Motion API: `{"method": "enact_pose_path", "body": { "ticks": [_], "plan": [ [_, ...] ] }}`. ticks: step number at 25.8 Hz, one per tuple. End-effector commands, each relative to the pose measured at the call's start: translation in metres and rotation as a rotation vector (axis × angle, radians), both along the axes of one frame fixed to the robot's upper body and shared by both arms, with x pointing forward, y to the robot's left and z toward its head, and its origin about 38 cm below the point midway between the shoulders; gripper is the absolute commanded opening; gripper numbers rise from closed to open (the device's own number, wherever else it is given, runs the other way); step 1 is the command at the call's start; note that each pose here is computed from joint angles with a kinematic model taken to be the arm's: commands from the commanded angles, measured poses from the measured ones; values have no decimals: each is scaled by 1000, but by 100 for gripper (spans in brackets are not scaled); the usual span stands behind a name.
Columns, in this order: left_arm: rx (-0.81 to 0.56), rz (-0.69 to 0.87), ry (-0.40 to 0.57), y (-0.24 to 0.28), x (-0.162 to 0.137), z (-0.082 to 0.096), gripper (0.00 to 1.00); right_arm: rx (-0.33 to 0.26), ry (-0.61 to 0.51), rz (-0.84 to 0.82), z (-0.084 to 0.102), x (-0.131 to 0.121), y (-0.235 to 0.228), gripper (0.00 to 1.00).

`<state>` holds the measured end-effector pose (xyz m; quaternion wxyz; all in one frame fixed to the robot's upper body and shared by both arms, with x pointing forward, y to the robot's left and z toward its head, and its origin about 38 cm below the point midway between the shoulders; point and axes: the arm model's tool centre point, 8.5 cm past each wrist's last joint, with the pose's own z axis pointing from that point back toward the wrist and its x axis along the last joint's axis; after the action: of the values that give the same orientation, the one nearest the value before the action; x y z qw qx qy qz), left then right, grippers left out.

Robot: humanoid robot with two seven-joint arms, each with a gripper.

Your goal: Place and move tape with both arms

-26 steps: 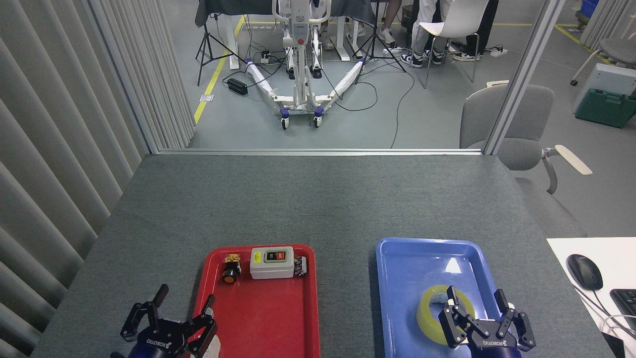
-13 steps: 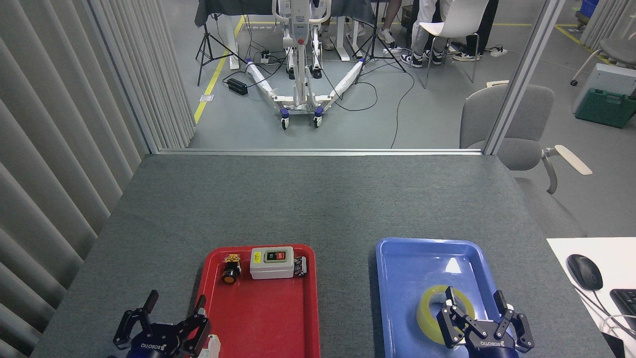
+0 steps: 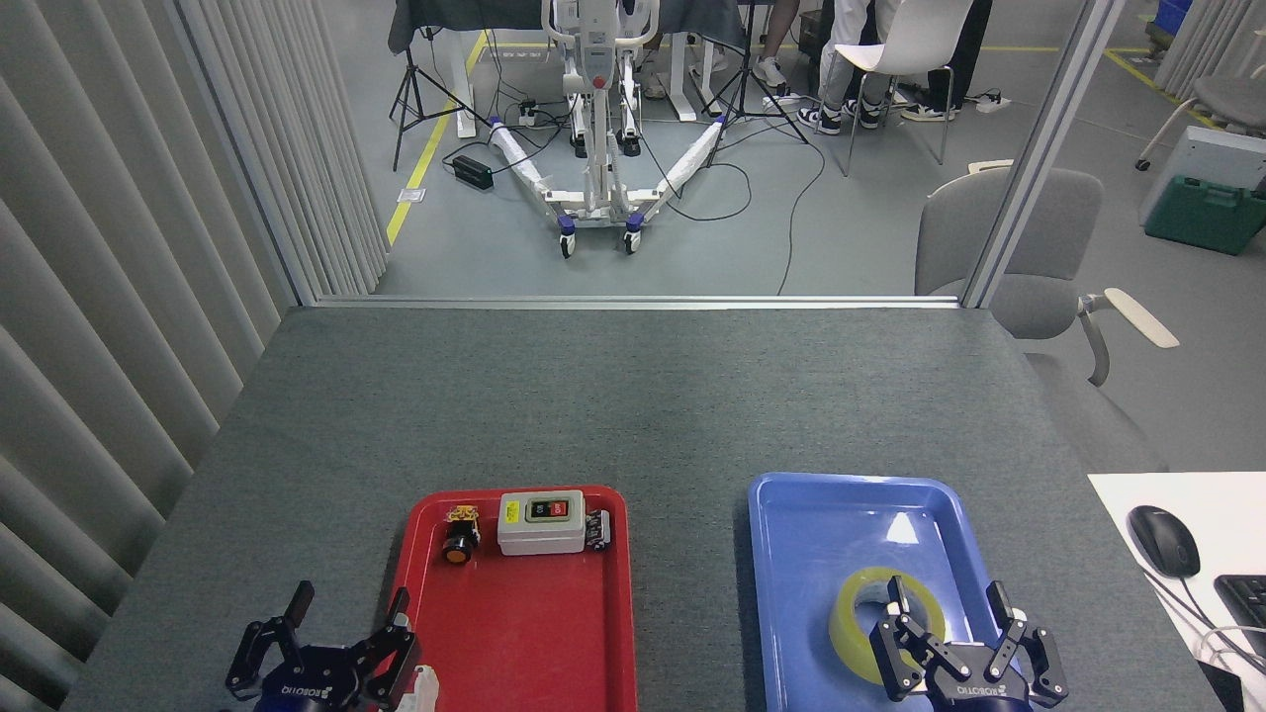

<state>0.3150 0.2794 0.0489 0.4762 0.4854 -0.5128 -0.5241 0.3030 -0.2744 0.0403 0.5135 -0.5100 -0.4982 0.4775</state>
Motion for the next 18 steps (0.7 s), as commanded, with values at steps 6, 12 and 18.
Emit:
{"method": "enact_pose_path", "body": {
  "ticks": [6, 12, 18],
  "plan": [
    [-2, 5, -4, 2, 0, 1, 100, 5, 4, 0, -1, -7, 2, 99],
    [-15, 4, -7, 3, 0, 1, 100, 19, 8, 7, -2, -9, 2, 100],
    [-33, 22, -2, 5, 0, 2, 100, 20, 19, 7, -4, -10, 2, 100]
  ]
}}
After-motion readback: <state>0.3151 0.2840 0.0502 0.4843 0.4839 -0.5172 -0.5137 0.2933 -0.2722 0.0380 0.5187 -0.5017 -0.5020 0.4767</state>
